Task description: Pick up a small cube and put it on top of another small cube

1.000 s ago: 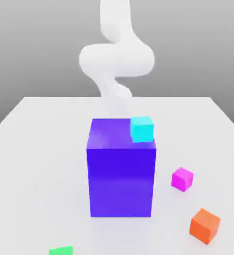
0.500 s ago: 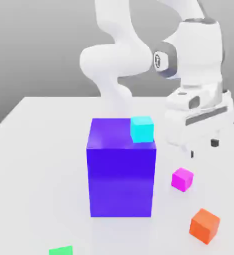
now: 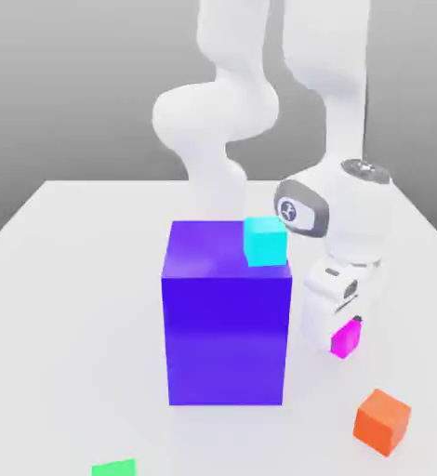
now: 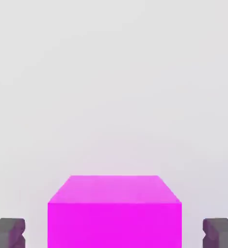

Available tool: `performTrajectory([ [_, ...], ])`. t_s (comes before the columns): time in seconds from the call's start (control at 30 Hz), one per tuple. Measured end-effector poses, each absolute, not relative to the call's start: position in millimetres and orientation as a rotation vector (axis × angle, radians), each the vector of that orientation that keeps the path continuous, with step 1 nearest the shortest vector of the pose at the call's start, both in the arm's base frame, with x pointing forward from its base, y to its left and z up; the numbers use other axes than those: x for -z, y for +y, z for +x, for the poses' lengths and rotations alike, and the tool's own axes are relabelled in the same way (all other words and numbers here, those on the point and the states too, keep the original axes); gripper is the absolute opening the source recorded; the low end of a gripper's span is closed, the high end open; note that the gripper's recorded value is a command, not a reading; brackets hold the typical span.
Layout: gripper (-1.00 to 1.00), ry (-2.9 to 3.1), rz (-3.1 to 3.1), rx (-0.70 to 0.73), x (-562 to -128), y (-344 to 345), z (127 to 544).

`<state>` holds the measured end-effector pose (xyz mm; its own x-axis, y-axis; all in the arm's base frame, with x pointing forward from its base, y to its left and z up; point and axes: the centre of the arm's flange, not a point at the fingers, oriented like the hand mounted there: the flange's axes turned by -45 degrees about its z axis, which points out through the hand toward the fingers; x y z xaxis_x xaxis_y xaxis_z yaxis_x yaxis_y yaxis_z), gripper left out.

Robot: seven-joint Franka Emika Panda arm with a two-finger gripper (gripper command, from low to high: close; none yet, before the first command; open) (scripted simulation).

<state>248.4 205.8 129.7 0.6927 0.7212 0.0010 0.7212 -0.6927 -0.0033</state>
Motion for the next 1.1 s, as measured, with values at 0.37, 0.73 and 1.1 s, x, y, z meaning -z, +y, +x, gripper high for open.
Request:
performTrajectory([
  [0.37,-1.0,-1.233,-2.888,0.001,-176.7,206.6,249.4],
  [0.73,-1.0,-0.899,-3.025,-0.065,-206.5,158.8,388.4],
  [1.1,-1.0,-0.343,-3.124,-0.033,-234.8,-30.7,520.9],
])
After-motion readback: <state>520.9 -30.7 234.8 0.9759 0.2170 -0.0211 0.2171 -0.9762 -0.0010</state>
